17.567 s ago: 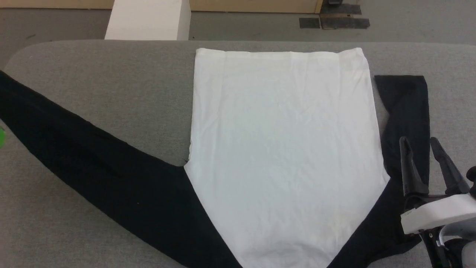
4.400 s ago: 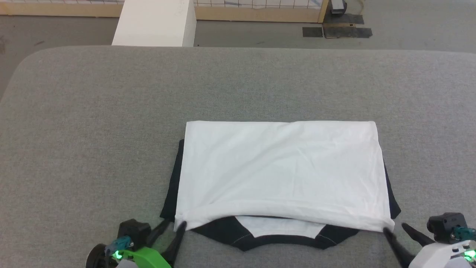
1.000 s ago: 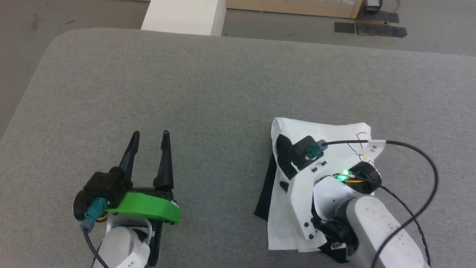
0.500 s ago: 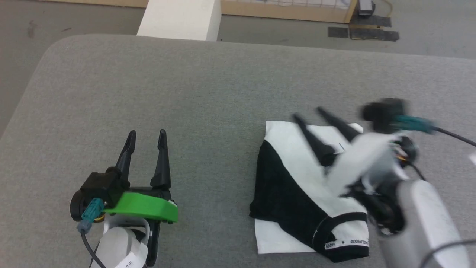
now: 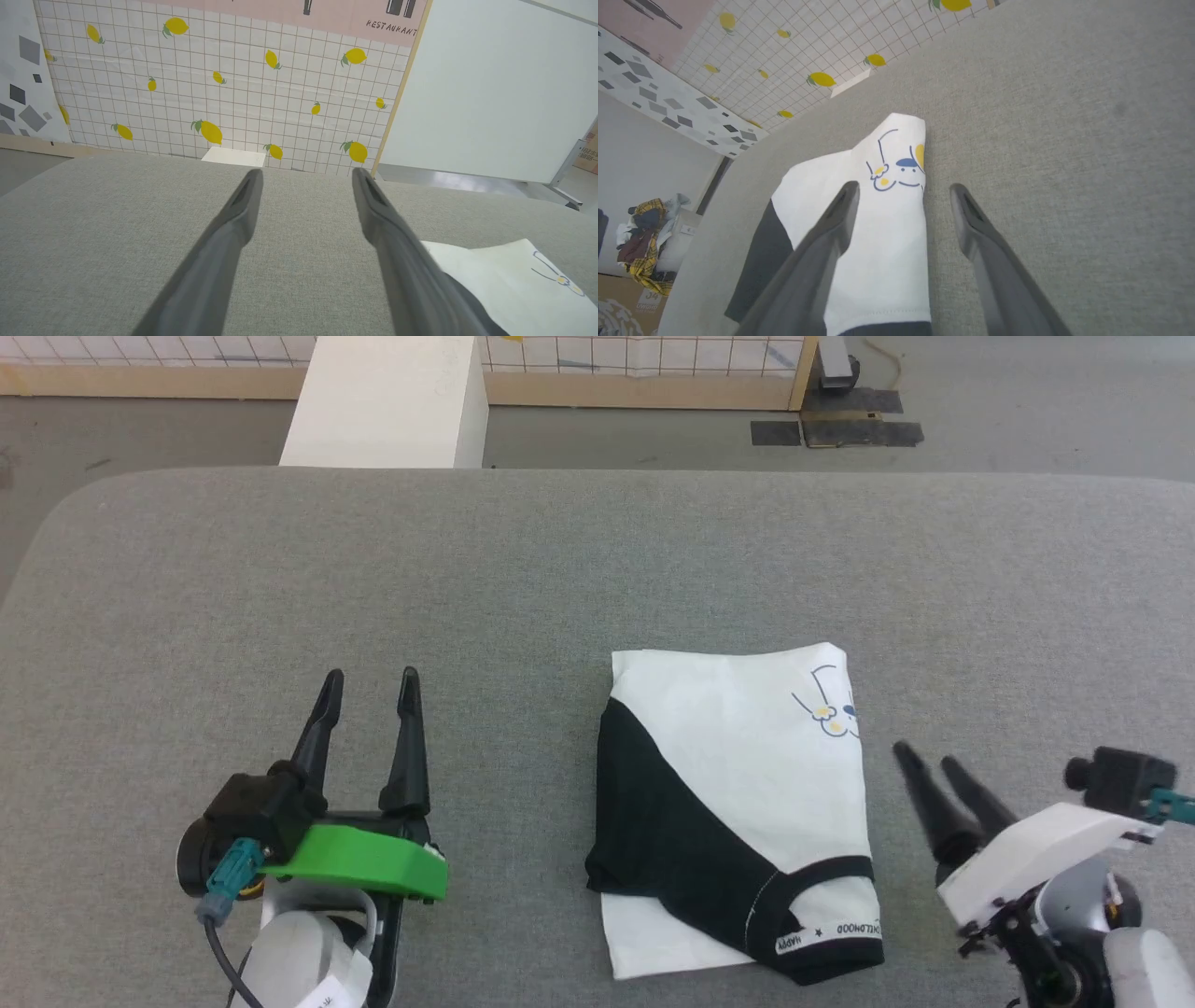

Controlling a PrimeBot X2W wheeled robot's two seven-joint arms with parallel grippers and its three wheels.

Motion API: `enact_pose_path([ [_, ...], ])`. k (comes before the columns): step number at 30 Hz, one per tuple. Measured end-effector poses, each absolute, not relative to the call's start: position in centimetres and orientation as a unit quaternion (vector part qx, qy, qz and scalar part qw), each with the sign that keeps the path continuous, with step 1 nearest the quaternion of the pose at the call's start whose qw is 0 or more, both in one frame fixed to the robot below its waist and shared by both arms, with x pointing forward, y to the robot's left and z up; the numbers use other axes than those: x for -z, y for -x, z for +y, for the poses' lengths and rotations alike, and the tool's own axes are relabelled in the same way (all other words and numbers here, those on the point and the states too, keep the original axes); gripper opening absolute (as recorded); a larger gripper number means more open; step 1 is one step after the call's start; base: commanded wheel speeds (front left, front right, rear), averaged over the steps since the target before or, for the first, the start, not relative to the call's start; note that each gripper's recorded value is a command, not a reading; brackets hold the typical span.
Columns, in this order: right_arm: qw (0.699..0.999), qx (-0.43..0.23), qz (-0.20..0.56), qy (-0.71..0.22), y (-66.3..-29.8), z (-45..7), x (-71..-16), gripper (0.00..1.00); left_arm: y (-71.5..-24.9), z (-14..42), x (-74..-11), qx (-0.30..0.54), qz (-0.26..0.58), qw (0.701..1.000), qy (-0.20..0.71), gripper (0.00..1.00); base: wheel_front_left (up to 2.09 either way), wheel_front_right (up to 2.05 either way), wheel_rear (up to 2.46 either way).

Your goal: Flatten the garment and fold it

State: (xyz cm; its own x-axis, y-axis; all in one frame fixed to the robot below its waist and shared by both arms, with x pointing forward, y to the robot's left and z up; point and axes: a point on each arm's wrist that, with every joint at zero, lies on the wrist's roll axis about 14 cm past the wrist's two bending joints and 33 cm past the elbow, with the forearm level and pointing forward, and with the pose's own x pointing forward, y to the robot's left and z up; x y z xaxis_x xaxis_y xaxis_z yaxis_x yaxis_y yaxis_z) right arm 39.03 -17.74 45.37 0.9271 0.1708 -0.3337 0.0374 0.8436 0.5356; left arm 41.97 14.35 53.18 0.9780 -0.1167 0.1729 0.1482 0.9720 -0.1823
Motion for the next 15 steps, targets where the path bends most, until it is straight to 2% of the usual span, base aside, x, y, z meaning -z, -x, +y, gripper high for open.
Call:
enact_pose_path([
  [15,0.887,-0.092,0.359,-0.276,-38.1,-12.4,-38.6,1.00,-41.5,15.2,-52.7,0.058,-0.073,0.991,0.095,1.00,0.00,0.00,0.00],
])
